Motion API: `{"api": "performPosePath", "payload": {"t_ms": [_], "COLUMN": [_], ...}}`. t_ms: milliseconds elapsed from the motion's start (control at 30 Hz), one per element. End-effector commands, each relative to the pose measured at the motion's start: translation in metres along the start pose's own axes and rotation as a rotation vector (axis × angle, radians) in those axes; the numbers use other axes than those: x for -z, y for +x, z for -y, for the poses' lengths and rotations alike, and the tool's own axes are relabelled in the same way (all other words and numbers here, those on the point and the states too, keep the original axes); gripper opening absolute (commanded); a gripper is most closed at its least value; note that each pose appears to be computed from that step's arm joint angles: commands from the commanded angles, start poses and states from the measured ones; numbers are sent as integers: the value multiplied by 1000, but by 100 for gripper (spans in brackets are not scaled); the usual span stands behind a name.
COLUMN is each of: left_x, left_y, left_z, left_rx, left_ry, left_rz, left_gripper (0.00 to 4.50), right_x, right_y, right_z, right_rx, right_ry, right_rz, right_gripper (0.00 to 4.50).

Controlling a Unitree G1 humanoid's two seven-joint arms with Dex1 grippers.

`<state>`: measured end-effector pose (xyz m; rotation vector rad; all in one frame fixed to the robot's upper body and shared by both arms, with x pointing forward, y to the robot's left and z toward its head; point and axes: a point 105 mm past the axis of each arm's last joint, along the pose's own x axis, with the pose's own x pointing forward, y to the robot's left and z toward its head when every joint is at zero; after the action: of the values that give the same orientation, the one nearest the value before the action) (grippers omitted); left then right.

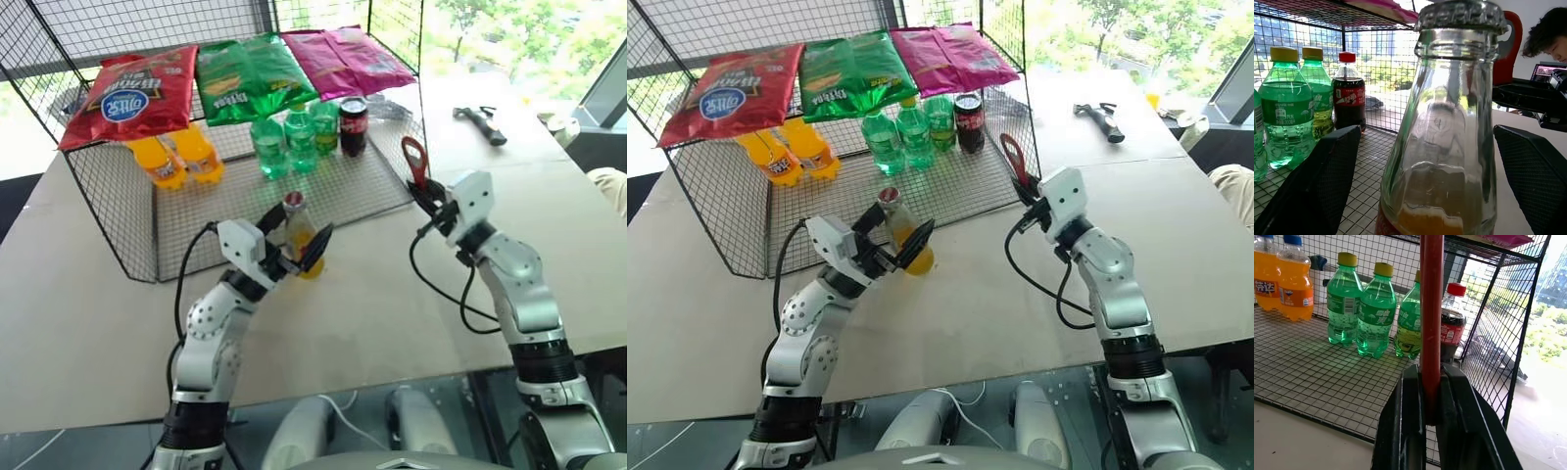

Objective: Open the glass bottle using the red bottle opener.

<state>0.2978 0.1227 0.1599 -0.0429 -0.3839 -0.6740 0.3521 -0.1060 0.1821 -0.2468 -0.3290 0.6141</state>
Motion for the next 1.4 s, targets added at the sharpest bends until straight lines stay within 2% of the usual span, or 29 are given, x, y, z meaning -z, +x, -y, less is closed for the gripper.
{"api": "performPosePath", "payload": {"t_ms": [33, 100, 167, 300, 733, 800, 1233, 1367, 1400], "left_x": [-16, -22, -25, -19, -28, -28, -28, -25, -23], "left_y": [3, 6, 6, 3, 9, 10, 11, 11, 11], "left_z": [1, 2, 3, -1, -1, 0, -1, 0, 0], "left_rx": [17, 20, 26, 24, 44, 40, 38, 43, 44], "left_ry": [28, 32, 31, 26, 24, 24, 22, 30, 32], "left_rz": [62, 79, 90, 84, 93, 97, 91, 76, 71], "left_gripper": [394, 323, 231, 231, 226, 331, 331, 448, 448], "right_x": [-16, -15, -15, -15, -13, -12, -13, -13, -13], "right_y": [5, 5, 6, 7, 6, 5, 4, 5, 5], "right_z": [0, 0, -1, -1, -3, -4, -4, -4, -4], "right_rx": [-11, -13, -14, -17, -27, -28, -24, -24, -25], "right_ry": [-26, -26, -25, -25, -29, -30, -36, -37, -38], "right_rz": [64, 64, 64, 69, 66, 64, 66, 69, 70], "right_gripper": [0, 0, 0, 0, 0, 0, 0, 0, 0]}}
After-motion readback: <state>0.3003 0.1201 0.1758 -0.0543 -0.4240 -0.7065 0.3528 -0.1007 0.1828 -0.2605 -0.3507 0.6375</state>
